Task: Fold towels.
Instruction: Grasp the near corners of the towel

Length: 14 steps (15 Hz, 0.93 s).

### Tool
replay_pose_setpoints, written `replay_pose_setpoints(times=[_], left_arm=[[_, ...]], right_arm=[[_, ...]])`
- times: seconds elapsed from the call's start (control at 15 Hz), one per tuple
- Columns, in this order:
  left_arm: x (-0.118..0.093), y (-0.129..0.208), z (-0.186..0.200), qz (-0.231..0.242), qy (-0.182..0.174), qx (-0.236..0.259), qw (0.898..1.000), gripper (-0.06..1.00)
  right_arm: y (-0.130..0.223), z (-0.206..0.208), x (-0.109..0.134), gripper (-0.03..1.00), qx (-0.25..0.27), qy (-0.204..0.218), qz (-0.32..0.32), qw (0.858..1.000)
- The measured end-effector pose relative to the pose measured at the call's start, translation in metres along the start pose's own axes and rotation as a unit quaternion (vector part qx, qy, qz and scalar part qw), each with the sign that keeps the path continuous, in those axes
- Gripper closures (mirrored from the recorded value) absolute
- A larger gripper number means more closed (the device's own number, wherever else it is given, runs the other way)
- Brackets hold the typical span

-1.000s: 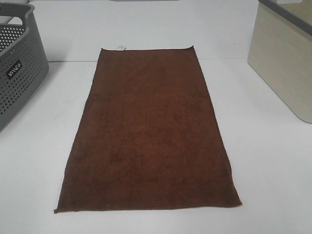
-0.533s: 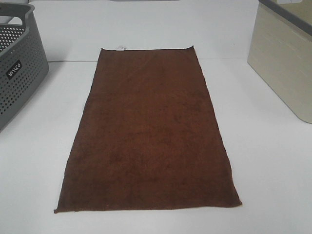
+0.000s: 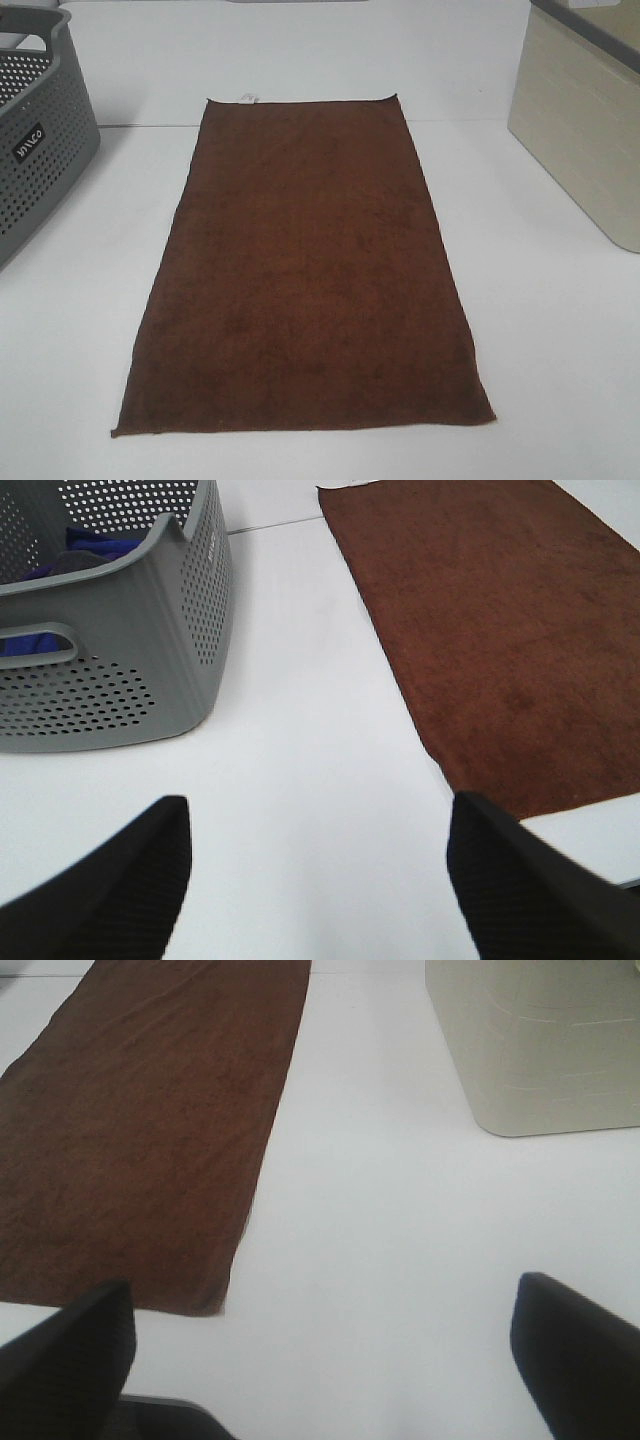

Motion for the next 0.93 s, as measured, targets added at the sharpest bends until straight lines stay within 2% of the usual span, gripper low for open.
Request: replay_pose_setpoints(times=[0.93], left_arm=[[-0.001, -0.0004, 0.0, 0.002, 0.003, -0.001, 1.0, 0.26]], right_arm=[[0.0, 0.0, 0.0, 0.01, 0.0, 0.0, 0.0, 1.0]])
Point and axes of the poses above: a point on each arm's last joint axis where the gripper is mounted, z pointing back along that axis away from the gripper, x along the wrist's bending axis when the last joint is at zero, y = z × x, the point moved 8 cm from there along -z, pointing out along that axis toward the gripper, and after that the axes turned 11 degrees about -z, right-handed, at the moved point
